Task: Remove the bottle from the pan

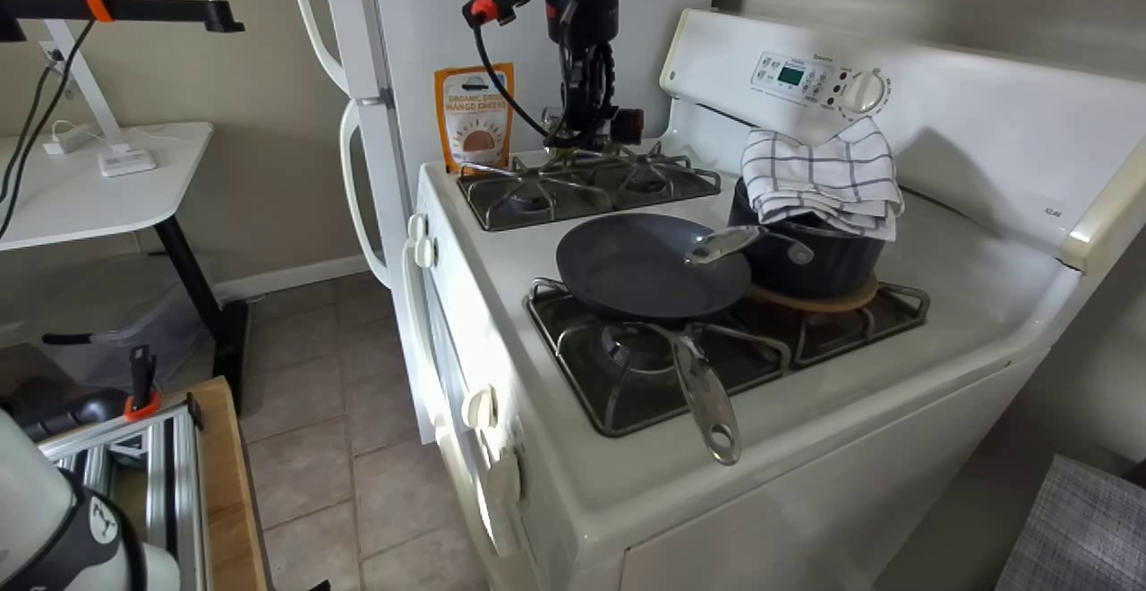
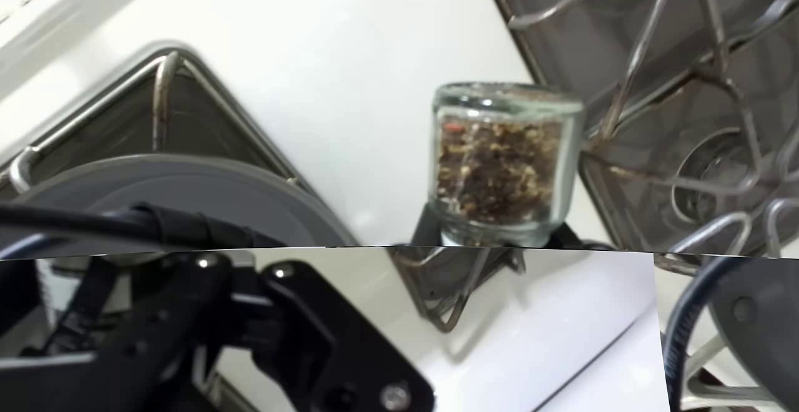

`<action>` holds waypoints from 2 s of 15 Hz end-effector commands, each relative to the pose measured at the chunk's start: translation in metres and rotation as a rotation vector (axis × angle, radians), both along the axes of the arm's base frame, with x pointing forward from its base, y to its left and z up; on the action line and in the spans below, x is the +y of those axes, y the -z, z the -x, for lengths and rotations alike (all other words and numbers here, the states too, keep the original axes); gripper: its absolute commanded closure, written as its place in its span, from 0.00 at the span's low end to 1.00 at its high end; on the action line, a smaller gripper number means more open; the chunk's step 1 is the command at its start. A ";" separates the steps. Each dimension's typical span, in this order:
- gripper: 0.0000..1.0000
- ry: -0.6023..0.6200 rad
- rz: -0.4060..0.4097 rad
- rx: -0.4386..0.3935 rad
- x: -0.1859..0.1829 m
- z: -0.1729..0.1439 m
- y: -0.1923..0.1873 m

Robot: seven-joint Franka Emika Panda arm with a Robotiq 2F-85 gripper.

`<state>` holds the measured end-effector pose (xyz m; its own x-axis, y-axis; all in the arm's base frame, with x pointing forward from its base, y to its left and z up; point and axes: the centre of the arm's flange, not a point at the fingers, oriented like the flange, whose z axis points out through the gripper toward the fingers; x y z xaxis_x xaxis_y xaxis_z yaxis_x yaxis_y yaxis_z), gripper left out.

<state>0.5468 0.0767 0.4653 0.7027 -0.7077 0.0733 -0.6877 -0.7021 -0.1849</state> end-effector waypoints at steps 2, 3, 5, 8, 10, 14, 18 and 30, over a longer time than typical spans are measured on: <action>0.91 -0.179 -0.037 0.135 0.038 -0.015 0.034; 0.91 -0.203 -0.042 0.170 0.043 -0.016 0.047; 0.91 -0.230 -0.034 0.237 0.047 -0.007 0.060; 0.91 -0.282 -0.016 0.309 0.046 0.006 0.077; 0.91 -0.304 -0.020 0.325 0.047 0.017 0.078; 0.66 -0.280 -0.020 0.300 0.046 0.008 0.077; 0.91 -0.405 0.033 0.292 0.052 0.022 0.082; 0.91 -0.589 0.149 0.110 0.089 0.028 0.111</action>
